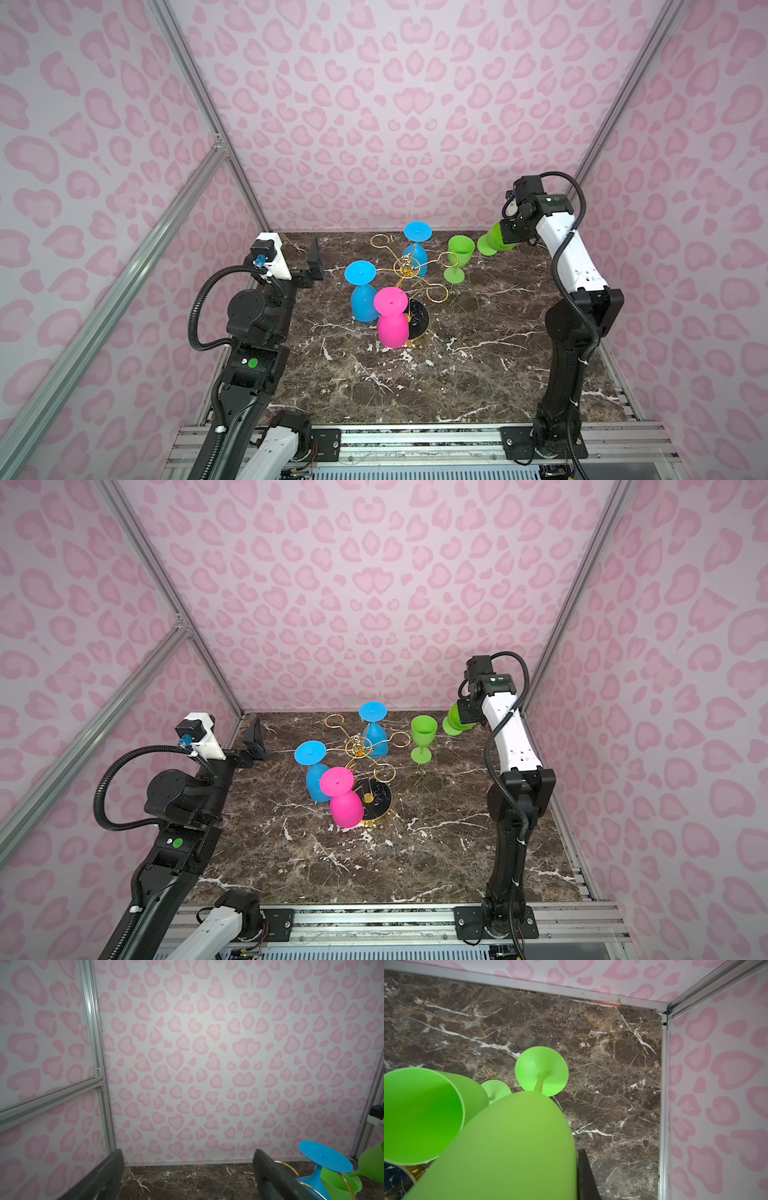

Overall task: Take the wine glass off the wine glass rack
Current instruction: 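Lower the lime-green glass upright beside the other green glass and release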

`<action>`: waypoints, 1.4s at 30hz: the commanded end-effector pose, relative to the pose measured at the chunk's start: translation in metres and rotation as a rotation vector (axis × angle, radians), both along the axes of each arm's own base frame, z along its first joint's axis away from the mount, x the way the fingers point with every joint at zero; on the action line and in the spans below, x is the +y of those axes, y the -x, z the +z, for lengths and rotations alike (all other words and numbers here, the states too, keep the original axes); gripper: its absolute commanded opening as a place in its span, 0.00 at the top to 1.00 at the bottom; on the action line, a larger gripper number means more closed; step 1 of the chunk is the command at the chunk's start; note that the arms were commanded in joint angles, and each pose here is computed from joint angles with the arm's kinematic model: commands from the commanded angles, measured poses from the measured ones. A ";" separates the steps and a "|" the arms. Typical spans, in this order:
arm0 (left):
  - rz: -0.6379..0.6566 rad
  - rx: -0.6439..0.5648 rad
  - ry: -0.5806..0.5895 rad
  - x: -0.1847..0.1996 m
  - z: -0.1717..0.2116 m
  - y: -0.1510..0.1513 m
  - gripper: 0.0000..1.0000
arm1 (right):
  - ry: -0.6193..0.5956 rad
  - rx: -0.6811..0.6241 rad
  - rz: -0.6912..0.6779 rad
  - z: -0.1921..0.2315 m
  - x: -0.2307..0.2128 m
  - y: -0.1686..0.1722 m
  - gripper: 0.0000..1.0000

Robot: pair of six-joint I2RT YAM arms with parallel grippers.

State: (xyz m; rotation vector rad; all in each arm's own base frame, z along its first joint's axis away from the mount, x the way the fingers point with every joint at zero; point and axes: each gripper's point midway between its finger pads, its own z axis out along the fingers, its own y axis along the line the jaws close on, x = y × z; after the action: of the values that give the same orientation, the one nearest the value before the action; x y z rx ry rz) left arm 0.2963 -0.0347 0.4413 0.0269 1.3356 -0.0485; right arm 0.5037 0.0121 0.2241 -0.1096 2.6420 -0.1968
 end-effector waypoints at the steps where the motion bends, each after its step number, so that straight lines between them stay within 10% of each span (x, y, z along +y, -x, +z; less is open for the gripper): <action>1: 0.028 -0.034 0.001 0.006 0.013 0.007 0.03 | 0.017 0.081 0.020 -0.020 0.000 0.006 1.00; 26: -0.012 0.001 -0.005 0.000 0.009 0.008 0.03 | 0.044 0.253 0.039 -0.087 -0.001 -0.002 0.99; 42: -0.015 0.001 0.005 0.000 0.010 0.010 0.03 | -0.103 0.104 0.043 -0.041 0.015 -0.020 0.70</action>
State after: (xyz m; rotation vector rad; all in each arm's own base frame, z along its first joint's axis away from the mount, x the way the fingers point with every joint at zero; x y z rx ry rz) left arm 0.2911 -0.0359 0.4390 0.0434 1.3728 -0.0545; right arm 0.5211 0.0221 0.1741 -0.1739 2.7683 -0.1151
